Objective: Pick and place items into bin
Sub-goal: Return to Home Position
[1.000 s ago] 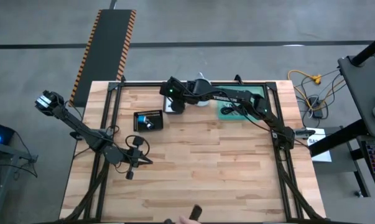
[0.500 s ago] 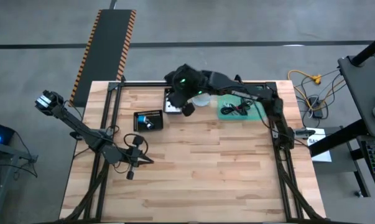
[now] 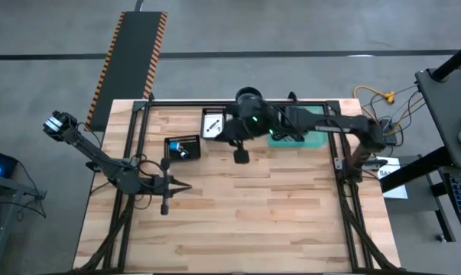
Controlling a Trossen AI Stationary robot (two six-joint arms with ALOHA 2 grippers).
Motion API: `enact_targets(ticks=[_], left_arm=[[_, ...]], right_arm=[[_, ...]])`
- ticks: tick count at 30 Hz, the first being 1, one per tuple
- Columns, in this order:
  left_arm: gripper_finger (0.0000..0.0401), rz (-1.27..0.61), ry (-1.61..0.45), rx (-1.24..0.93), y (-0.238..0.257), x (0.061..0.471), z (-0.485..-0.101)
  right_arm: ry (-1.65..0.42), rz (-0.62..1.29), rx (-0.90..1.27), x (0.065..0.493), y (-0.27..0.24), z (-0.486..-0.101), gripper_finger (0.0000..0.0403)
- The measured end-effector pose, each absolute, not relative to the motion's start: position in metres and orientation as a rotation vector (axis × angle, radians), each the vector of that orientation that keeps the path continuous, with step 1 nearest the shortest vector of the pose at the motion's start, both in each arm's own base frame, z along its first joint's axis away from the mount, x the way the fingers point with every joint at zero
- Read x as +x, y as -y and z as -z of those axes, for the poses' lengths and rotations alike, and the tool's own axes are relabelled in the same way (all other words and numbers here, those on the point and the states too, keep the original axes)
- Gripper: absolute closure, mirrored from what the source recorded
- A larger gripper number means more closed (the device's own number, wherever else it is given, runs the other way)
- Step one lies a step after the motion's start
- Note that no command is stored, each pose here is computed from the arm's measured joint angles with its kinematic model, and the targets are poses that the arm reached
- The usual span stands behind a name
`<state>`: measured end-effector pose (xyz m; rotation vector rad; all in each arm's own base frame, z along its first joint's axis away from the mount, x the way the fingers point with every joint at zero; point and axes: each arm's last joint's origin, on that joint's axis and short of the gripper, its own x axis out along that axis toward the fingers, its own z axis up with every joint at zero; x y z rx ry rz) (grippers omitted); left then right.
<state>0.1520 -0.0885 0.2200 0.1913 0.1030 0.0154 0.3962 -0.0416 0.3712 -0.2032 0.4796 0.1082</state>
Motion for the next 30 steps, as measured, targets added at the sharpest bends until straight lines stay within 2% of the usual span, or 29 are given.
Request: enact_targets(ticks=[6, 12, 19, 24, 30], left_arm=[[0.0401, -0.049, -0.089, 0.185, 0.087, 0.151, -0.223], [0.0401, -0.133, -0.094, 0.216, 0.084, 0.151, -0.223], [0.0401, -0.198, -0.099, 0.210, 0.074, 0.156, -0.223], [0.0401, -0.298, -0.111, 0.205, 0.054, 0.164, -0.221], [0.0401, -0.212, -0.003, 0.189, 0.035, 0.169, -0.219]], right_arm=[[-0.367, 0.005, -0.173, 0.352, 0.021, -0.315, 0.0394], [-0.210, 0.073, -0.092, 0.283, 0.019, -0.267, 0.0394], [-0.080, 0.257, -0.100, 0.208, 0.020, -0.240, 0.0394], [0.008, 0.267, -0.069, 0.169, 0.019, -0.228, 0.0394], [0.105, 0.268, -0.030, 0.135, 0.017, -0.212, 0.0394]])
